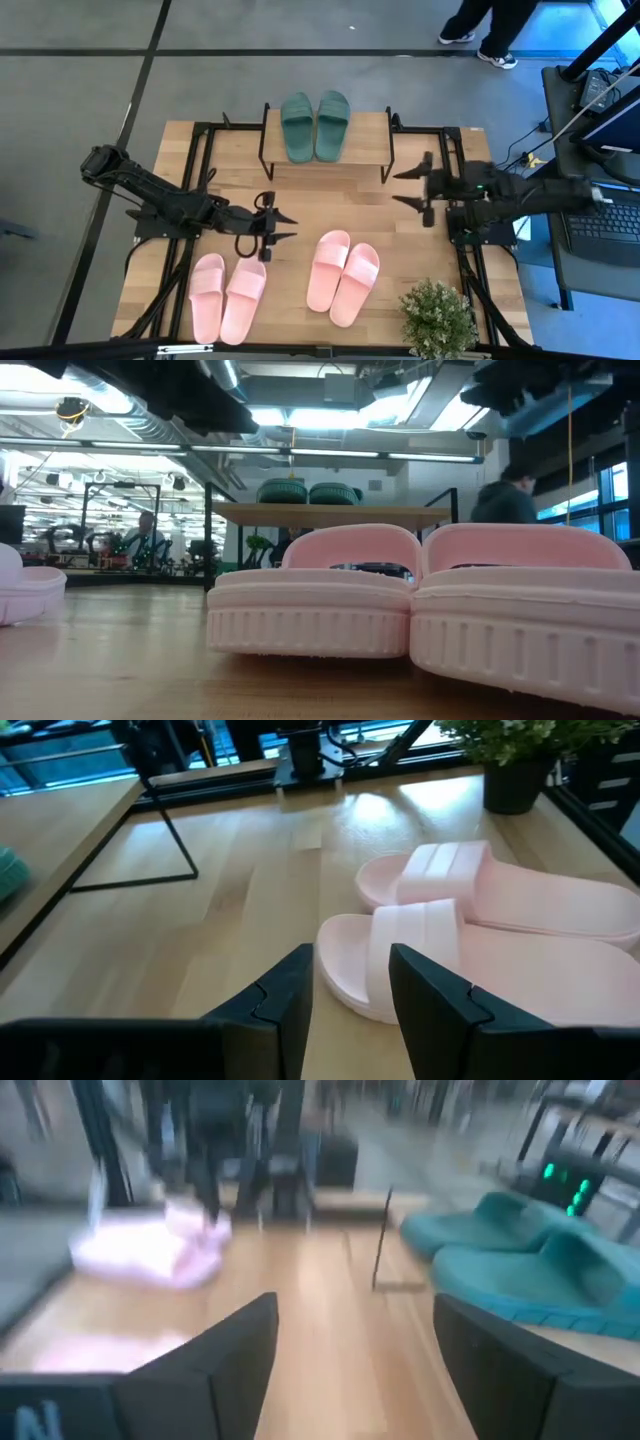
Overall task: Pick and place slides into the shelf
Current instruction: Put the pink slide under the shelf
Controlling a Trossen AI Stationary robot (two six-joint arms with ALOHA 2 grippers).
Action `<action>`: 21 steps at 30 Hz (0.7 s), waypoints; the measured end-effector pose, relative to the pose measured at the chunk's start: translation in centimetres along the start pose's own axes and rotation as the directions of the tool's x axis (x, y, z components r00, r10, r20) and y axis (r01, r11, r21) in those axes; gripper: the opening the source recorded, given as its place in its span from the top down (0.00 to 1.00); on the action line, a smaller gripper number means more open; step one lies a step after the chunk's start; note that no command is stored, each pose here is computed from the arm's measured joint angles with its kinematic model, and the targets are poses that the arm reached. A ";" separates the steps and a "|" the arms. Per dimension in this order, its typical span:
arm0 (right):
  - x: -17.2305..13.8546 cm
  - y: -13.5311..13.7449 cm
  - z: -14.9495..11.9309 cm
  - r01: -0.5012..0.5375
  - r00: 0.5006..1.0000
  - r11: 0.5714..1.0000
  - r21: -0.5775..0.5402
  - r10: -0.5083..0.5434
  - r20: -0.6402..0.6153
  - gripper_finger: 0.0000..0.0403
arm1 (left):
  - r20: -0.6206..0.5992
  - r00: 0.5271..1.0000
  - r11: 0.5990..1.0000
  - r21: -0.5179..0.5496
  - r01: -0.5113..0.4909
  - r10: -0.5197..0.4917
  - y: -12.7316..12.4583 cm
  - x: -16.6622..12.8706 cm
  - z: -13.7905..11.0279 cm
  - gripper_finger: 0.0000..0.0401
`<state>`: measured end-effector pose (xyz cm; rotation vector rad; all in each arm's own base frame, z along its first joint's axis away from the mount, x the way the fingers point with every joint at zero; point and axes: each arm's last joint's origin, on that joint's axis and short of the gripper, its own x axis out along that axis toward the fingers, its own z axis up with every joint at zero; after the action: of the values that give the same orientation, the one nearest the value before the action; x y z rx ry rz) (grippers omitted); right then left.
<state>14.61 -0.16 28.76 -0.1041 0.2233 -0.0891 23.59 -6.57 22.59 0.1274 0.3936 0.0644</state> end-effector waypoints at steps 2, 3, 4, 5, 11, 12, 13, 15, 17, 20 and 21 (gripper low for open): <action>1.6 1.1 1.6 -0.011 0.990 0.996 -0.083 -0.001 -0.139 0.37 | -0.001 1.000 1.000 -0.003 -0.008 0.008 0.2 0.1 0.0 0.69; 2.5 1.8 2.3 -0.019 0.977 0.993 -0.118 -0.006 -0.213 0.38 | -0.003 1.000 1.000 -0.004 -0.011 0.011 0.3 0.1 0.0 0.69; 3.4 2.6 2.9 -0.037 0.960 0.988 -0.149 -0.007 -0.281 0.39 | -0.004 1.000 1.000 -0.005 -0.014 0.014 0.4 0.1 0.0 0.69; 4.2 3.4 3.3 -0.055 0.937 0.984 -0.167 -0.007 -0.350 0.40 | -0.004 1.000 1.000 -0.006 -0.016 0.016 0.4 0.1 0.0 0.69; 8.7 8.8 5.0 -0.092 0.804 0.988 -0.123 0.001 -0.595 0.45 | -0.023 0.999 1.000 0.009 -0.029 0.029 0.7 0.2 -0.2 0.69; 9.4 9.8 5.0 -0.102 0.782 0.987 -0.121 0.004 -0.623 0.46 | -0.024 0.999 0.999 0.020 -0.029 0.029 0.7 0.2 -0.2 0.69; 9.9 10.8 4.9 -0.116 0.758 0.985 -0.126 0.005 -0.653 0.46 | -0.024 0.999 0.999 0.029 -0.029 0.030 0.7 0.2 -0.2 0.69; 11.0 12.8 4.4 -0.130 0.707 0.983 -0.131 -0.001 -0.707 0.46 | -0.030 0.999 0.998 0.055 -0.028 0.030 0.7 0.2 -0.3 0.69; 12.1 14.7 3.7 -0.129 0.670 0.984 -0.124 -0.006 -0.742 0.46 | -0.034 0.999 0.997 0.076 -0.027 0.029 0.7 0.2 -0.3 0.69; 13.2 17.4 2.8 -0.111 0.632 0.988 -0.106 -0.012 -0.775 0.46 | -0.048 0.998 0.996 0.083 -0.026 0.030 0.7 0.2 -0.4 0.69; 13.4 18.3 2.5 -0.102 0.621 0.990 -0.098 -0.014 -0.784 0.46 | -0.049 0.998 0.996 0.084 -0.026 0.030 0.7 0.2 -0.5 0.69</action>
<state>29.65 16.91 26.25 -0.1916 1.1315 -0.0647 23.60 -5.76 22.18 0.2136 0.4447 0.0790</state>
